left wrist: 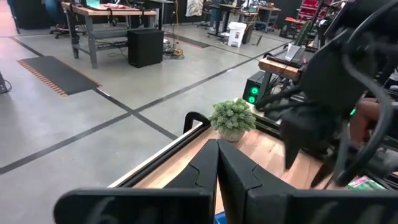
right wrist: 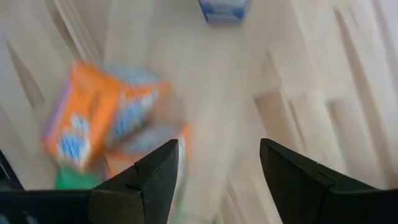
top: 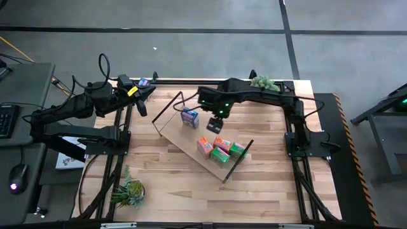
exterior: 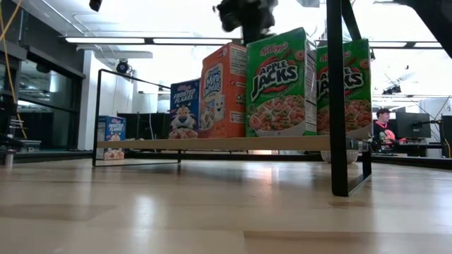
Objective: Stack cereal on shelf
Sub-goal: Adjust the cereal boxes on the shelf
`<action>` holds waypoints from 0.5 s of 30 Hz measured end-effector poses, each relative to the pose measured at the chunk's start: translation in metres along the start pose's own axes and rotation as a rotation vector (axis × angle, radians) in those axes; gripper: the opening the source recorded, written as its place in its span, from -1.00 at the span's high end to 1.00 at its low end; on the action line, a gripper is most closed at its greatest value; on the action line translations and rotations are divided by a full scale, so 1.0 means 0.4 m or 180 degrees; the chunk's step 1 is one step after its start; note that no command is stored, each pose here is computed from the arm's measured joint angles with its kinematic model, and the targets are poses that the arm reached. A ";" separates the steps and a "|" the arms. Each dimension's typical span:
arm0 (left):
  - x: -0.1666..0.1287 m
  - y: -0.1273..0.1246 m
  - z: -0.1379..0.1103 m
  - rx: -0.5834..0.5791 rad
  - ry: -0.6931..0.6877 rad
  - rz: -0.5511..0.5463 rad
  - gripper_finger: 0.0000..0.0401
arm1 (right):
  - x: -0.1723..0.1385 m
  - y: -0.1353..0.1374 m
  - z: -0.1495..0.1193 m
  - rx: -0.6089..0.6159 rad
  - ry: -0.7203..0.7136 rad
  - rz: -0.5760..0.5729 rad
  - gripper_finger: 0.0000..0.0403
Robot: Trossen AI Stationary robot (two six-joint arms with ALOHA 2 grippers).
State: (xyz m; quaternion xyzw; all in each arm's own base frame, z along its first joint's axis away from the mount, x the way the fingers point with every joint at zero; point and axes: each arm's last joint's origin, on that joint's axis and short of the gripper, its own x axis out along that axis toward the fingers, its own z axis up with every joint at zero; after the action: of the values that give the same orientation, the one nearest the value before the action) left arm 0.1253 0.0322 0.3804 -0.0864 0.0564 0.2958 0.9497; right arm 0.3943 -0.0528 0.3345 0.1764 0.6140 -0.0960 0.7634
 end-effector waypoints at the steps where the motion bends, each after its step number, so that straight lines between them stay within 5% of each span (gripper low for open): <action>1: 0.000 0.000 0.000 -0.0001 0.0002 0.0002 1.00 | -0.012 0.000 -0.011 -0.0035 0.0032 -0.0053 -0.06; 9: 0.000 0.002 0.000 -0.0003 -0.0015 0.0084 1.00 | -0.122 0.034 -0.109 -0.0209 -0.0106 -0.0189 0.55; 12: 0.000 0.004 0.001 -0.0003 -0.0036 0.0176 1.00 | -0.148 0.033 -0.194 -0.0003 -0.0132 -0.0296 0.90; 15: 0.000 0.005 0.001 -0.0004 -0.0042 0.0201 1.00 | -0.168 0.024 -0.311 0.0441 -0.0271 -0.0182 0.91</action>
State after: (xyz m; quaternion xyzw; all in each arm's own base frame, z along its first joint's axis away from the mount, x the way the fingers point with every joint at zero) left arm 0.1243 0.0338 0.3806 -0.0832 0.0526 0.3262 0.9402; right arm 0.2700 -0.0006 0.3781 0.2070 0.5775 -0.1674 0.7717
